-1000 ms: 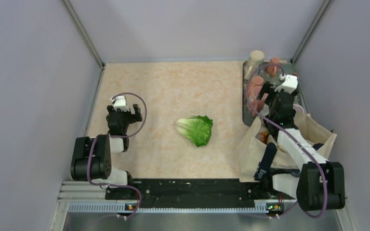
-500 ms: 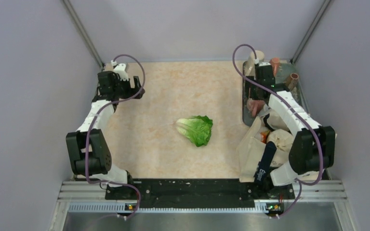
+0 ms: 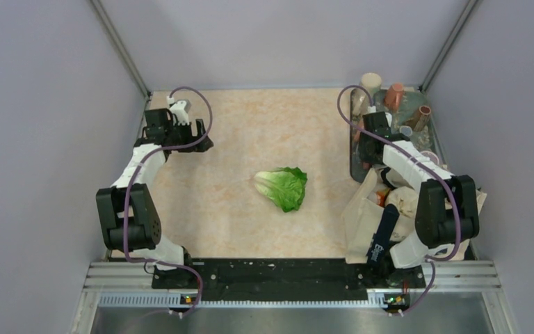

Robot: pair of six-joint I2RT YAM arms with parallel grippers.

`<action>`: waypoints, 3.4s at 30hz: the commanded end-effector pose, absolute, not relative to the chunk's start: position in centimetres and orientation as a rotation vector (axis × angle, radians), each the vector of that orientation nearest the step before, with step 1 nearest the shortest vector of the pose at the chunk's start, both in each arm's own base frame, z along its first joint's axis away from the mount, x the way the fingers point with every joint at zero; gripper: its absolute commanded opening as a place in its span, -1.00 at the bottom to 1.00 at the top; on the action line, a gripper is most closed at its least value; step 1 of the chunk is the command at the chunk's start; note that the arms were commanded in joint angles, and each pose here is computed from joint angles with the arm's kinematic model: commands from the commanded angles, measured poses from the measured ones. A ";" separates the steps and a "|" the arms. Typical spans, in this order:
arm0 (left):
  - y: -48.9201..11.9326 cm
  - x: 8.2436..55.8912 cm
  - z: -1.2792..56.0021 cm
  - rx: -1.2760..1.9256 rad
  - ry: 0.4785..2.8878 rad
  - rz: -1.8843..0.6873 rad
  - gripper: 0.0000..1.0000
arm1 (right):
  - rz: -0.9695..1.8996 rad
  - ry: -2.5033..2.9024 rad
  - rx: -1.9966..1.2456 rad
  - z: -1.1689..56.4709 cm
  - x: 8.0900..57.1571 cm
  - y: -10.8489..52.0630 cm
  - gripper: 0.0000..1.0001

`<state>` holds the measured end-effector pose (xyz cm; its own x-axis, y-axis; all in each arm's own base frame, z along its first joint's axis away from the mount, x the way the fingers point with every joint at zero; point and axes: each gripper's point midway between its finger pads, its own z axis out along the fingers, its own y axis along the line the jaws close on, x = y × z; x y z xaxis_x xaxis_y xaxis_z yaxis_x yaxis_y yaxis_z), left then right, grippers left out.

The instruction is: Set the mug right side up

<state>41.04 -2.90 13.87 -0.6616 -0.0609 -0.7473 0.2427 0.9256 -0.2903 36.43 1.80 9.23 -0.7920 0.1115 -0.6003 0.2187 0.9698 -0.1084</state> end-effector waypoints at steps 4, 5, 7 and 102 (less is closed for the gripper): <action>-3.2 41.8 15.4 0.147 2.209 -0.498 0.77 | -0.261 2.333 0.435 8.6 38.3 0.3 -0.15; -3.3 41.8 15.3 0.148 2.208 -0.501 0.77 | -0.262 2.309 0.455 8.5 38.4 0.2 -0.16; -3.3 41.8 15.3 0.145 2.209 -0.503 0.76 | -0.260 2.264 0.487 8.5 38.6 0.0 -0.20; -11.2 45.1 24.1 0.623 2.183 -0.100 -1.00 | 0.769 2.079 -0.098 23.5 39.6 28.6 0.84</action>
<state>43.21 -16.98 23.61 -0.6479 0.1412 -0.7485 0.4723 0.8455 -0.2493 39.29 30.32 23.04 -0.6434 0.3241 -0.6935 -0.3351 0.6952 0.6359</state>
